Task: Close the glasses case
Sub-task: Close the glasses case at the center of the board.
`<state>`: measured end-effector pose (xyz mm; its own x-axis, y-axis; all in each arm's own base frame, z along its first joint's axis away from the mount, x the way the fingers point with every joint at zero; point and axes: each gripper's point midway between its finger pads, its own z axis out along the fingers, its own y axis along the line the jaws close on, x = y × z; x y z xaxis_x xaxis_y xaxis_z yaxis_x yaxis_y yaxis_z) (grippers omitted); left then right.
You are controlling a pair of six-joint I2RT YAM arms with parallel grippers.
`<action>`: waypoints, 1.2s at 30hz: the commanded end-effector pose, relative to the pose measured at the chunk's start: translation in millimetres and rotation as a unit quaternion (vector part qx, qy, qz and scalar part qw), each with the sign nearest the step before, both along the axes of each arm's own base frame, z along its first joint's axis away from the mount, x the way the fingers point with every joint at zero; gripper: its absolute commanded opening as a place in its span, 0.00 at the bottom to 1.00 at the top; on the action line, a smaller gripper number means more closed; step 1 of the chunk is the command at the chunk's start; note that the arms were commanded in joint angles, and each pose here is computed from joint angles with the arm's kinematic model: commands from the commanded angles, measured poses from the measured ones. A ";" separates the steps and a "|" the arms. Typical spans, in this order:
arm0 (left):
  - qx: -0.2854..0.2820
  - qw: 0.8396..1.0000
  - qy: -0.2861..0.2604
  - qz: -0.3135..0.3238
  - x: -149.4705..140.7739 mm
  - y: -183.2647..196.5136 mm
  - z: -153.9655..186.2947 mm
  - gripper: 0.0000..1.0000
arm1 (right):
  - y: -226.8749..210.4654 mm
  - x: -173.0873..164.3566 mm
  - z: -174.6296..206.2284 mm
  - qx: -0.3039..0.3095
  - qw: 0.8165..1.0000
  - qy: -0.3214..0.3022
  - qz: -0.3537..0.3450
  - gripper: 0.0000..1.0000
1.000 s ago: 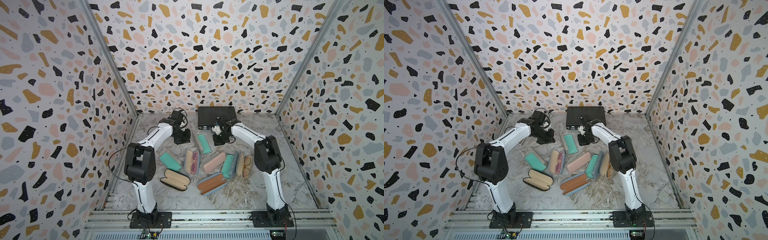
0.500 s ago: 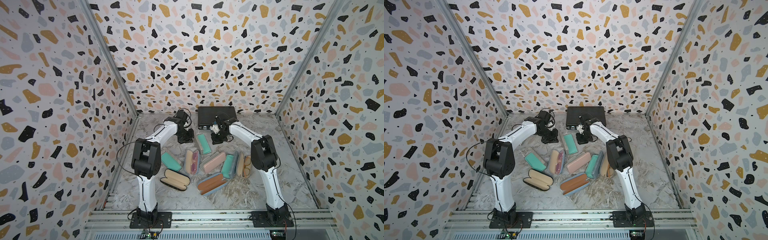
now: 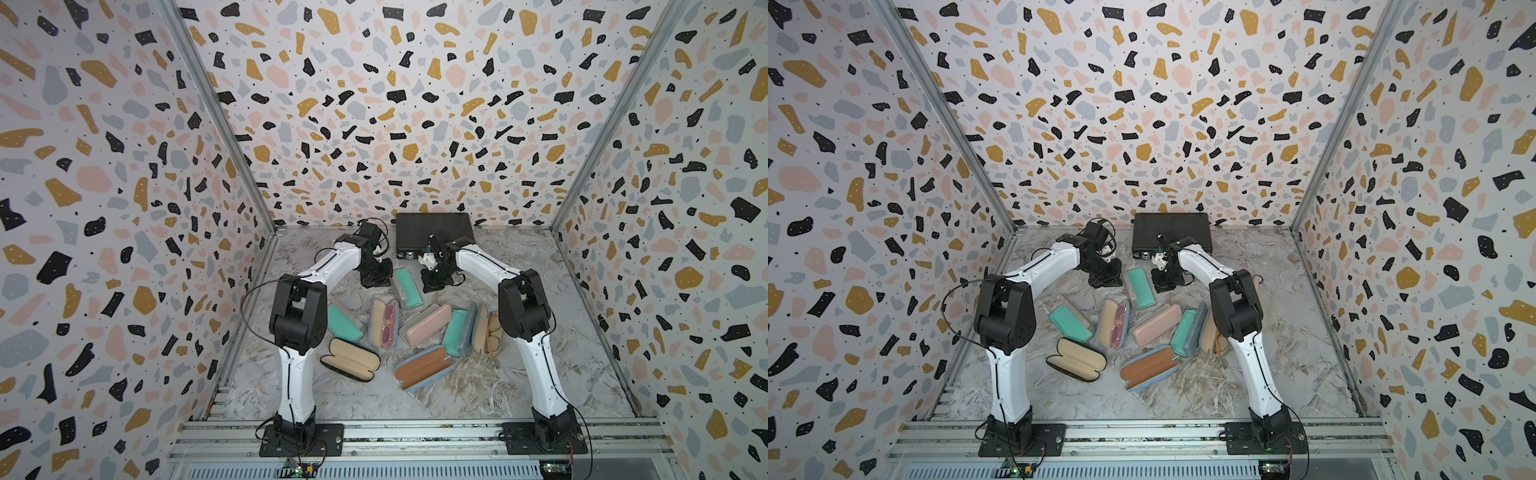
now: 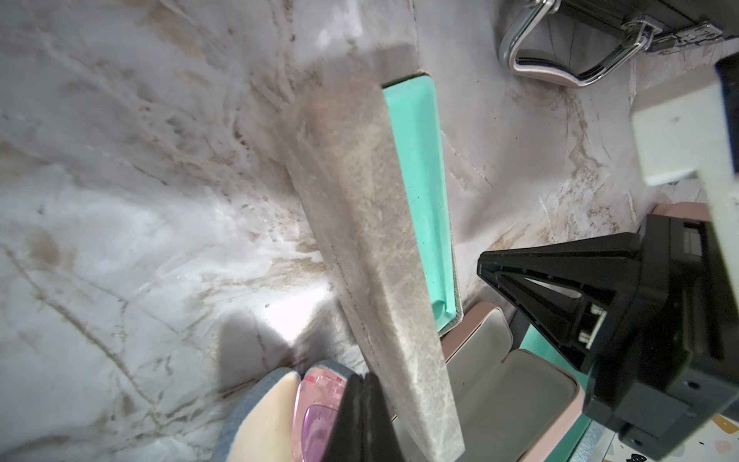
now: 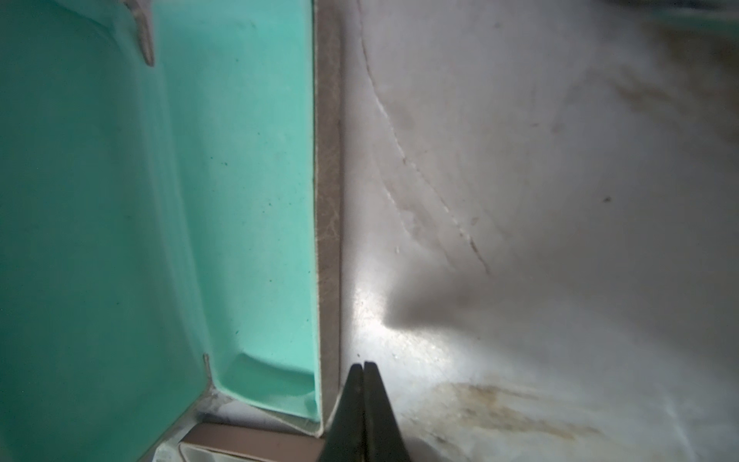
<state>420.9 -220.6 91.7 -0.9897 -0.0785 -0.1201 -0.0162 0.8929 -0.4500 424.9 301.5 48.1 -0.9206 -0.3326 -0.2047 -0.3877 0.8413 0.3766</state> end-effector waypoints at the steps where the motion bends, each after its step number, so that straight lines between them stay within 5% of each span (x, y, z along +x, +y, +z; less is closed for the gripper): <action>1: -0.002 1.000 -0.001 -0.001 6.0 -7.6 -0.9 0.00 | 3.8 -1.6 4.5 0.013 1.000 0.011 0.008 0.07; 36: 0.020 0.999 0.015 -0.021 3.4 -36.1 -23.0 0.00 | 24.1 -3.9 1.6 0.060 0.997 0.041 0.031 0.07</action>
<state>426.3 -241.5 68.4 -0.9940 -0.0592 -0.0920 -0.0162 0.9113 -0.4113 421.5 311.4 37.2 -0.9231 -0.3538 -0.1509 -0.3823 0.8005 0.4615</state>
